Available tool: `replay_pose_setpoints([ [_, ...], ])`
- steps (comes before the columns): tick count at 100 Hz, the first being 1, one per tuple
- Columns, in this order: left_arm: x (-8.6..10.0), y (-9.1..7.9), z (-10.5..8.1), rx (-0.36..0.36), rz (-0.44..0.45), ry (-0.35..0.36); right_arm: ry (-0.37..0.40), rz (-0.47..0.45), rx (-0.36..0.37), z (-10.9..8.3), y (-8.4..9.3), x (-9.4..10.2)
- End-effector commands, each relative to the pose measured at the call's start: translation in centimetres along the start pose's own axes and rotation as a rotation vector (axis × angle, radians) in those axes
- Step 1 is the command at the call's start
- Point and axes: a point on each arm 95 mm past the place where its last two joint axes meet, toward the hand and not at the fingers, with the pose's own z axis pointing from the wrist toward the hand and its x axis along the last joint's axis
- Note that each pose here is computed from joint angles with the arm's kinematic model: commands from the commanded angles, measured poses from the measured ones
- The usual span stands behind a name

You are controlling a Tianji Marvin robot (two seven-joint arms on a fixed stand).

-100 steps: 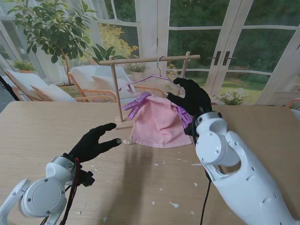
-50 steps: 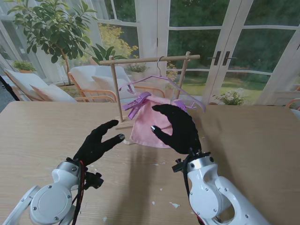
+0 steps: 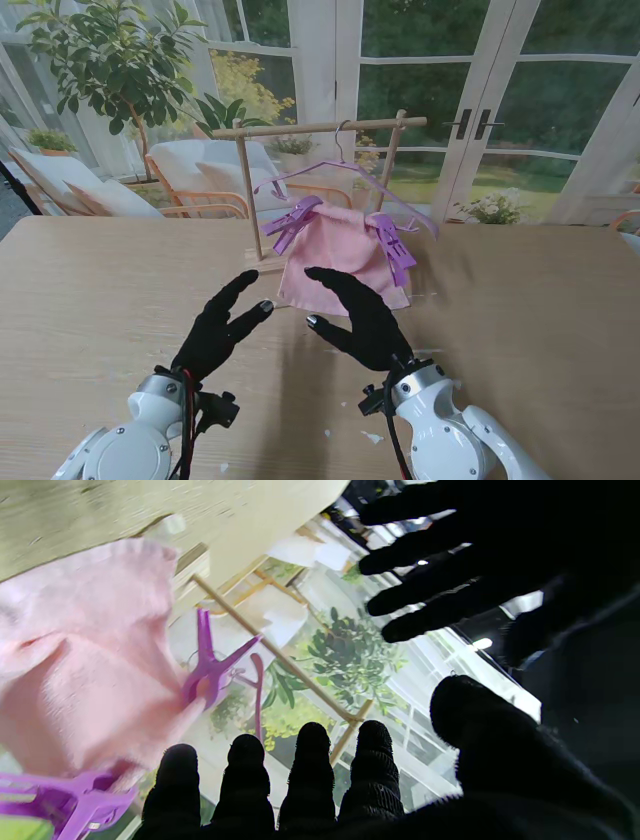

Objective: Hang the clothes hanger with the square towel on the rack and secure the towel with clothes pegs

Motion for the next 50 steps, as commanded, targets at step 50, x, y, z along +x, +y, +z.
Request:
replay_pose_setpoints([
  [50,-1.8,1.7,-2.0,-0.034,-0.136,-0.077,-0.002,0.073,0.050,-1.7,-1.4,-1.9],
])
